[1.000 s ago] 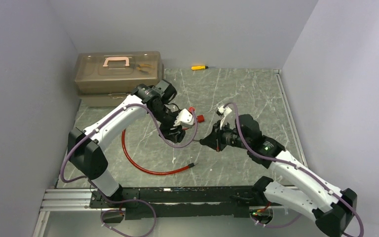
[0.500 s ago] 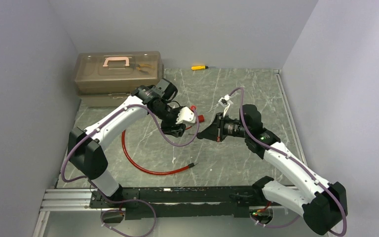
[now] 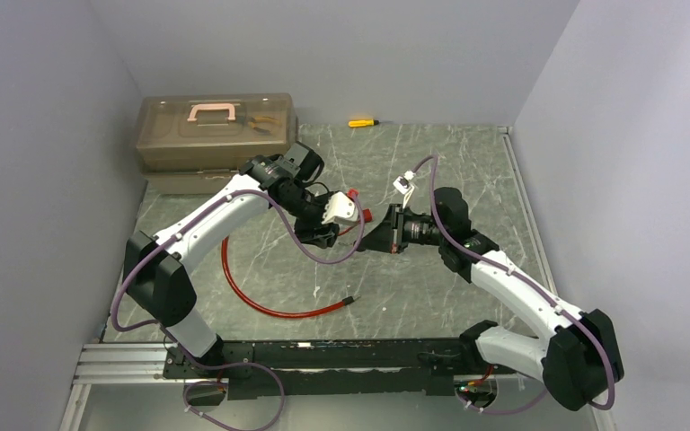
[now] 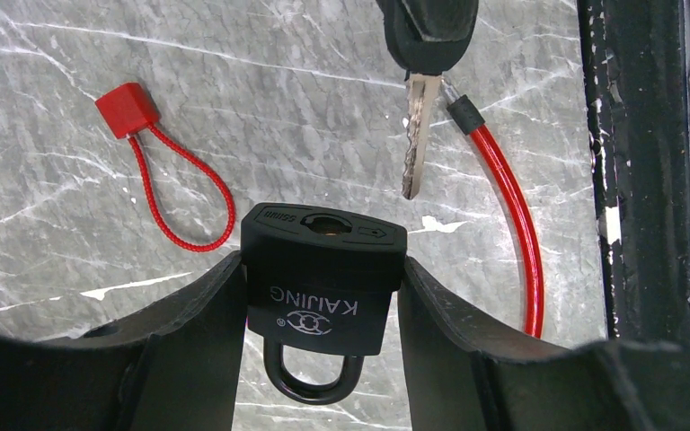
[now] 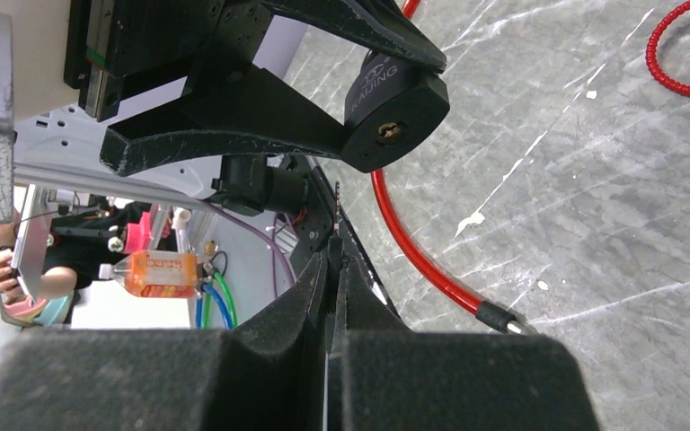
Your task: Unlock with the key
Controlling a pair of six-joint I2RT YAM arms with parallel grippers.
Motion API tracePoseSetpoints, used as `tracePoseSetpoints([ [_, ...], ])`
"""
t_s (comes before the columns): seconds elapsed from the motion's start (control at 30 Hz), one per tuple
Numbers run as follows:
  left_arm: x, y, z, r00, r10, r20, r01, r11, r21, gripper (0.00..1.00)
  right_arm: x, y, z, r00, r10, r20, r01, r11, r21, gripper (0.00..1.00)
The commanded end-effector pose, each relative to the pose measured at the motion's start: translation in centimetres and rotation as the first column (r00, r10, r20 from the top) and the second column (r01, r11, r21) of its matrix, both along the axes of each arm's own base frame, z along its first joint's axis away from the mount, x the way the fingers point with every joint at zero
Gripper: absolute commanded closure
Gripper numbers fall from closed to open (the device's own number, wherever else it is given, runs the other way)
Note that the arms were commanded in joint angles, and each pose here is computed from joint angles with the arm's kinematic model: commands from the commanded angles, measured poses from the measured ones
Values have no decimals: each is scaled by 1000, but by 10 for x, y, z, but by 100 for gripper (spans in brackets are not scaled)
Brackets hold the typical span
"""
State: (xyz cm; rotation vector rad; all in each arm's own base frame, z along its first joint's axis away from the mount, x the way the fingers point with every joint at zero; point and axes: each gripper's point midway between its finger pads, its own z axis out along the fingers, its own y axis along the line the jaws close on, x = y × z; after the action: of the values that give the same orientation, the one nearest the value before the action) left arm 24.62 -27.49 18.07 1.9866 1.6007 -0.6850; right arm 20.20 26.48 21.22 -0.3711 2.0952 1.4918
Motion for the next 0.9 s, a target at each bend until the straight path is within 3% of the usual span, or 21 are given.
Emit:
tracePoseSetpoints([
  [0.0, -3, -12, 31, 998, -24, 51, 29, 995, -97, 100, 3, 4, 12, 999, 17, 39, -19, 998, 53, 100],
  [0.87, -20, -21, 38, 997, -67, 35, 71, 991, -117, 100, 19, 5, -7, 1000, -27, -6, 27, 998, 65, 100],
])
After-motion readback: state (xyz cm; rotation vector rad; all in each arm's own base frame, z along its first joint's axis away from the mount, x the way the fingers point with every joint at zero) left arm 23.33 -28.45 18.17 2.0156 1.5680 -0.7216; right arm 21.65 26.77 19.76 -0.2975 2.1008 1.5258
